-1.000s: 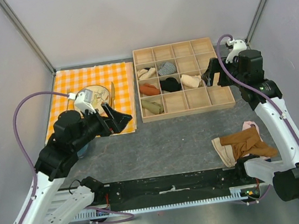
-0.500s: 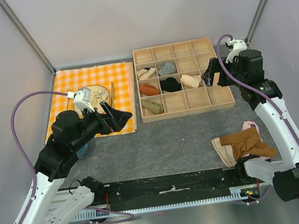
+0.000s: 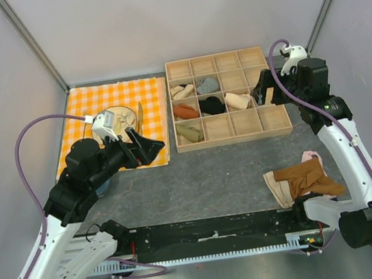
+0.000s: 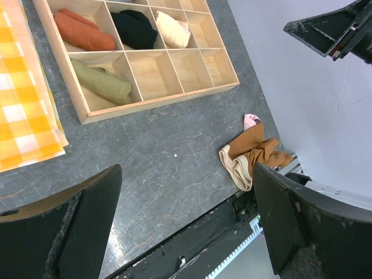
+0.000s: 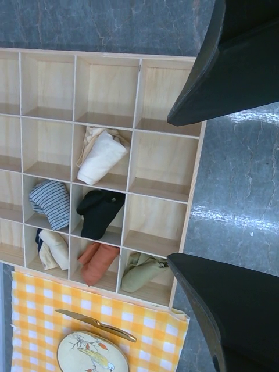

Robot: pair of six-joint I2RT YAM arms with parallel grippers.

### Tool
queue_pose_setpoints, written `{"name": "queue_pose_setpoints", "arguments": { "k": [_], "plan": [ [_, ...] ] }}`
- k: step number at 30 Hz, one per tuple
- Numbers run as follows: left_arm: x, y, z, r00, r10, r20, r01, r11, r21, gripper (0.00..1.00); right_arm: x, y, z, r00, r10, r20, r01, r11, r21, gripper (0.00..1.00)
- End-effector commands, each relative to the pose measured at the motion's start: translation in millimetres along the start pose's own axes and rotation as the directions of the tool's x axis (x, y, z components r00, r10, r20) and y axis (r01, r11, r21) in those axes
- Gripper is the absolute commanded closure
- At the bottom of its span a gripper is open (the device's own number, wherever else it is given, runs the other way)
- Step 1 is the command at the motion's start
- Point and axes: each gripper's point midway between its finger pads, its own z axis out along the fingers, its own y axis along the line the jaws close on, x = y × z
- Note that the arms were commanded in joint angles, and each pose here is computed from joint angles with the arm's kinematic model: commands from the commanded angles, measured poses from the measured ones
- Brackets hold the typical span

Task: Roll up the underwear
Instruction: Reset both arms

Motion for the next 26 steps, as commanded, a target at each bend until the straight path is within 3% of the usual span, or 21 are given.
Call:
{"name": "queue_pose_setpoints", "arguments": {
  "k": [1,26],
  "plan": [
    [-6.7,-4.0,-2.5,0.999,0.020,0.046,-0.022,0.999,0.033,0.02,-20.9,2.9,-4.5,0.999,-0.033,0.039,0.033,0.999,-0.004,0.02],
    [-1.0,-4.6,-6.0,0.999,0.042,0.006,-0.042,0.999,0.034,0.02,-12.9,-6.7,-10.8,0.999,-0.038,0.031,0.036,0.998,0.049,0.02]
  ]
}}
